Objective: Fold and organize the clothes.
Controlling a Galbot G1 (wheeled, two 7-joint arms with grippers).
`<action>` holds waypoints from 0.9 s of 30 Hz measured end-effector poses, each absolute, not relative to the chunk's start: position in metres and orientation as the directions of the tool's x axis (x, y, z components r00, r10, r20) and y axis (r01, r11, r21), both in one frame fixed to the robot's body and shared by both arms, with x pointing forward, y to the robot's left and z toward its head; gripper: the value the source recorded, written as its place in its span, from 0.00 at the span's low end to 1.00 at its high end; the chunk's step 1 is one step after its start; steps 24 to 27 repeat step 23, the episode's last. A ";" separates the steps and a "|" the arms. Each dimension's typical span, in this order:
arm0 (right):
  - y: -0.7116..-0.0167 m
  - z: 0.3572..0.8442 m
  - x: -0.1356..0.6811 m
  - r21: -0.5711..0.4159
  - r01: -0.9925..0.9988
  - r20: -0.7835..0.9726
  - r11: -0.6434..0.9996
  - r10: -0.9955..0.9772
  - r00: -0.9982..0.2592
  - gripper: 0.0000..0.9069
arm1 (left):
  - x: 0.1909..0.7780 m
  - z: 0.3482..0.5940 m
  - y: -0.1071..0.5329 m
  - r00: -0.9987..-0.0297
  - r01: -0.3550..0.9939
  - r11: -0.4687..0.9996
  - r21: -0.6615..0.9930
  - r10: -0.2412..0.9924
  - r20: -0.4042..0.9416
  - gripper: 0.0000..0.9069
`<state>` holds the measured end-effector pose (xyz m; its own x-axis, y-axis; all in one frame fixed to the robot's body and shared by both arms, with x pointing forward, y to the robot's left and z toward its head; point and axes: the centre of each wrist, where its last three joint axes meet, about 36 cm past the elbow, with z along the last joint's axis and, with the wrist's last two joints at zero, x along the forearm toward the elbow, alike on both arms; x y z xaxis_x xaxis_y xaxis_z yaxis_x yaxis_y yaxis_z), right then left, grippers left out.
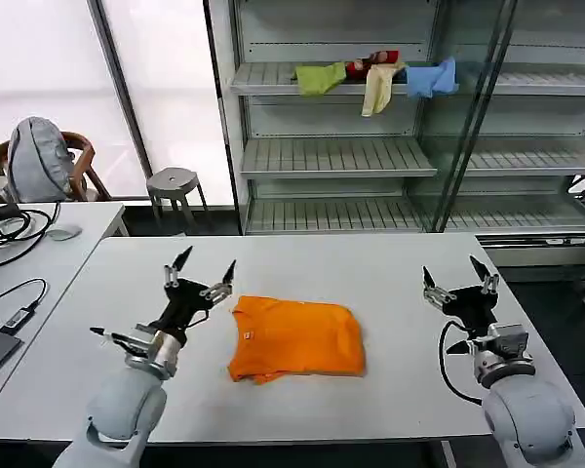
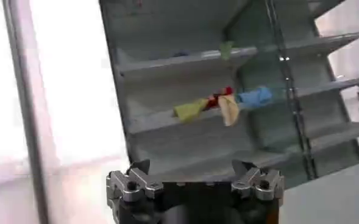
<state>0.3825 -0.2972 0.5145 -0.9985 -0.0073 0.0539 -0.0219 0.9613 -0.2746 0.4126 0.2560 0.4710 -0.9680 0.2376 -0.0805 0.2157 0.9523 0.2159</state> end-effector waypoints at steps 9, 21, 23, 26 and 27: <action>-0.296 0.501 0.392 -0.307 -0.033 0.042 0.951 -0.022 -0.999 1.00 | 0.401 0.465 0.285 -0.982 0.105 0.944 0.312 0.148 -0.118 1.00; -0.278 0.473 0.400 -0.325 -0.075 0.027 0.943 -0.070 -0.997 1.00 | 0.385 0.458 0.296 -0.983 -0.014 0.908 0.418 0.064 -0.171 1.00; -0.276 0.468 0.401 -0.331 -0.073 0.021 0.941 -0.070 -0.997 1.00 | 0.384 0.456 0.297 -0.981 -0.021 0.906 0.422 0.063 -0.184 1.00; -0.276 0.468 0.401 -0.331 -0.073 0.021 0.941 -0.070 -0.997 1.00 | 0.384 0.456 0.297 -0.981 -0.021 0.906 0.422 0.063 -0.184 1.00; -0.276 0.468 0.401 -0.331 -0.073 0.021 0.941 -0.070 -0.997 1.00 | 0.384 0.456 0.297 -0.981 -0.021 0.906 0.422 0.063 -0.184 1.00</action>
